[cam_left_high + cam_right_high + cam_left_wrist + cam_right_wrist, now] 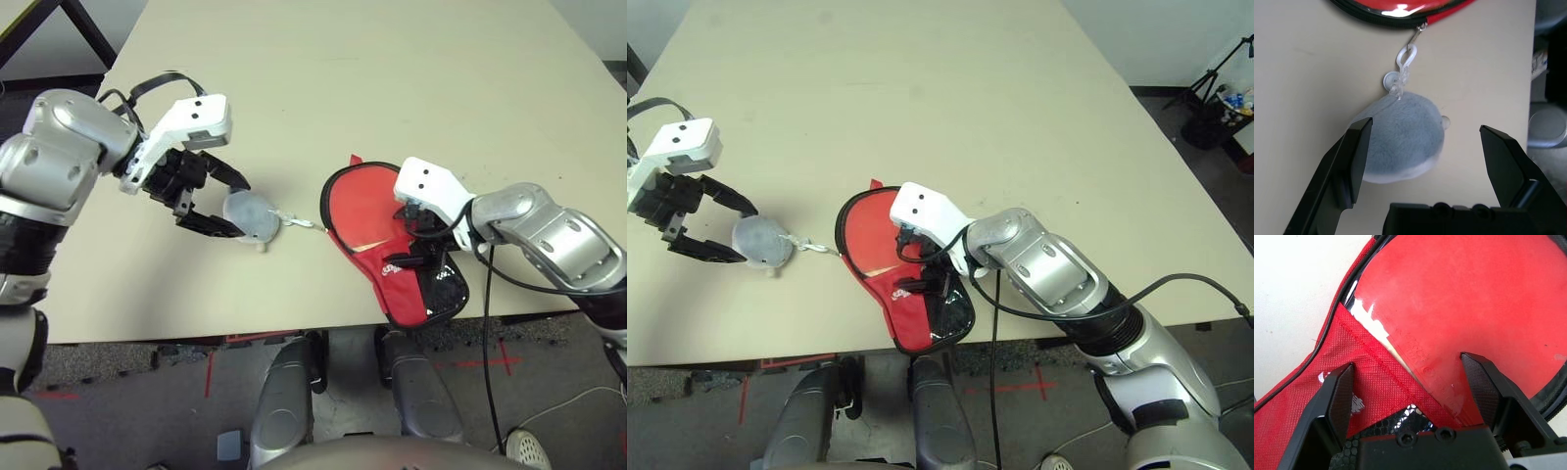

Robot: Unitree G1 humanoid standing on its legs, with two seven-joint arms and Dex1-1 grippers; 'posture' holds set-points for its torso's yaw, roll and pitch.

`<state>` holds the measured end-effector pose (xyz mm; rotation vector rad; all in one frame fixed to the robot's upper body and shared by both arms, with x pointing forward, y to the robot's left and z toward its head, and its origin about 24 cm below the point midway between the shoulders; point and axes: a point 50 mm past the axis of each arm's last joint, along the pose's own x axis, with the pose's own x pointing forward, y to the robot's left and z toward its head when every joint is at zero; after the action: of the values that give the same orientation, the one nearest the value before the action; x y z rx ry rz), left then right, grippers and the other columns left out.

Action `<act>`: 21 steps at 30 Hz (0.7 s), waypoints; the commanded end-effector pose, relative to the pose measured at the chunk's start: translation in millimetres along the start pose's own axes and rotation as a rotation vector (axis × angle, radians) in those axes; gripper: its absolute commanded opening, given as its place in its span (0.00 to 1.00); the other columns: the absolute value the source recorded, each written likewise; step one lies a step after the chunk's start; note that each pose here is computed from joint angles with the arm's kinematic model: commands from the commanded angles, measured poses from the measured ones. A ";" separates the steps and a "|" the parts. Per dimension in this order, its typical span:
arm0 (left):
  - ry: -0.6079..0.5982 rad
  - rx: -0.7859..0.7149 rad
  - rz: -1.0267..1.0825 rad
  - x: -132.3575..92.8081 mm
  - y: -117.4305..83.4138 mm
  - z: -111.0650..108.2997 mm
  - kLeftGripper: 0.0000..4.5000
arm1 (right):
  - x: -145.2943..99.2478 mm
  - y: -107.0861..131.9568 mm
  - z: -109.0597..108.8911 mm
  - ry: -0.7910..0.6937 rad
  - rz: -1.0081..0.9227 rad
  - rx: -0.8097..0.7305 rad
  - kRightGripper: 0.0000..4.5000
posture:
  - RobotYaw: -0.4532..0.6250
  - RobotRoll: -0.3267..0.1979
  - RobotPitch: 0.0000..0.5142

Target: Store the ping-pong paddle in its case and zip it.

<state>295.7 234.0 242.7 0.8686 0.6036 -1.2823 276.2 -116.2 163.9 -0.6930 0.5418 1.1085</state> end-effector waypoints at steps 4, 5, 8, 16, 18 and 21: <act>0.152 0.085 -0.060 28.5 -2.7 -21.9 1.00 | 11.1 3.4 -11.6 0.058 0.029 0.050 1.00 | 0.37 0.62 0.48; 0.161 0.091 -0.065 30.3 -3.0 -23.6 1.00 | 11.2 3.4 -11.2 0.057 0.029 0.050 1.00 | 0.37 0.62 0.48; 0.180 0.108 -0.086 36.9 -4.3 -27.2 1.00 | 11.4 3.4 -10.2 0.054 0.029 0.048 1.00 | 0.37 0.62 0.48; 0.172 0.145 -0.093 49.4 -2.1 -26.4 0.72 | 11.5 2.8 -8.2 0.048 0.025 0.047 1.00 | 0.36 0.62 0.48; 0.168 0.156 -0.088 50.9 -1.0 -24.7 0.59 | 11.7 2.7 -8.0 0.047 0.024 0.047 1.00 | 0.36 0.62 0.48; 0.154 0.165 -0.063 51.7 3.2 -20.8 0.37 | 12.0 2.7 -7.8 0.045 0.022 0.049 1.00 | 0.36 0.62 0.49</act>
<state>310.2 222.4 200.8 1.1114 0.6229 -1.3306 278.2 -111.2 163.5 -0.6865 0.5379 1.1073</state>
